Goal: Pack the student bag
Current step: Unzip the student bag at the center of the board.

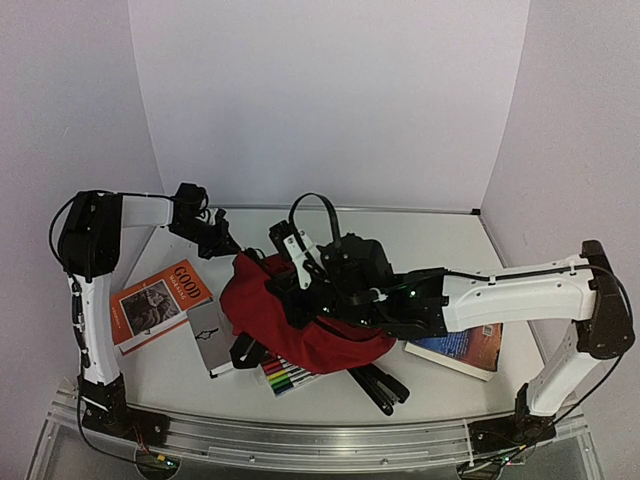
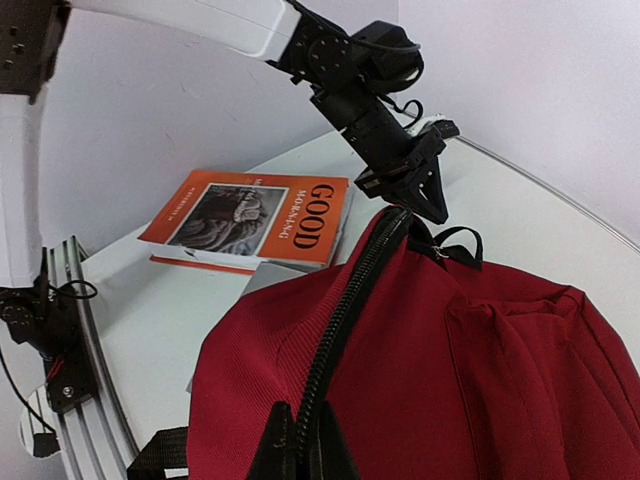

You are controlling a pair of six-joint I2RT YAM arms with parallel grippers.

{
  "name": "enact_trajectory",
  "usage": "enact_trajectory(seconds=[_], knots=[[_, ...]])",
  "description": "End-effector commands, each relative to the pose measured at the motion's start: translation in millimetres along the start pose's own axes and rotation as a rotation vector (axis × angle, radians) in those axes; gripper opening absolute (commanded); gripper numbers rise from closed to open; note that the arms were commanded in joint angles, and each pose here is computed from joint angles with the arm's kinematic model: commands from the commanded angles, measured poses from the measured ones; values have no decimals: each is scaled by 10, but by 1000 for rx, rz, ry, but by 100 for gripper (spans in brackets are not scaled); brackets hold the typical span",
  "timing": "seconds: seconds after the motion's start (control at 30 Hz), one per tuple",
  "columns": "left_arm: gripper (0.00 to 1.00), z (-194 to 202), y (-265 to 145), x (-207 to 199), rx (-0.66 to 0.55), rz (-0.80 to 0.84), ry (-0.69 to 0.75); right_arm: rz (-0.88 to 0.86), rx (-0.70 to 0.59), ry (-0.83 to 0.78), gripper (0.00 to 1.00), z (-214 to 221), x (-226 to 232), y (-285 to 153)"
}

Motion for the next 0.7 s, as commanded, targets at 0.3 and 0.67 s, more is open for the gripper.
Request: enact_trajectory(seconds=[0.3,0.67], knots=[[17,-422,-618,-497,-237,11,97,128,-107,152,0,-308,-149,-98],[72,217,-1337,-675,-328,52,26,316,-22,263,0,-217,-545,542]])
Point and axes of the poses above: each gripper's point midway between its finger pads, its own y axis out along the fingers, its own x axis along the line the jaws close on, z = x × y, the point moved 3 cm from there along -y, back along the fingers, and after that the axes turned 4 degrees about -y, right-handed, at the moved point
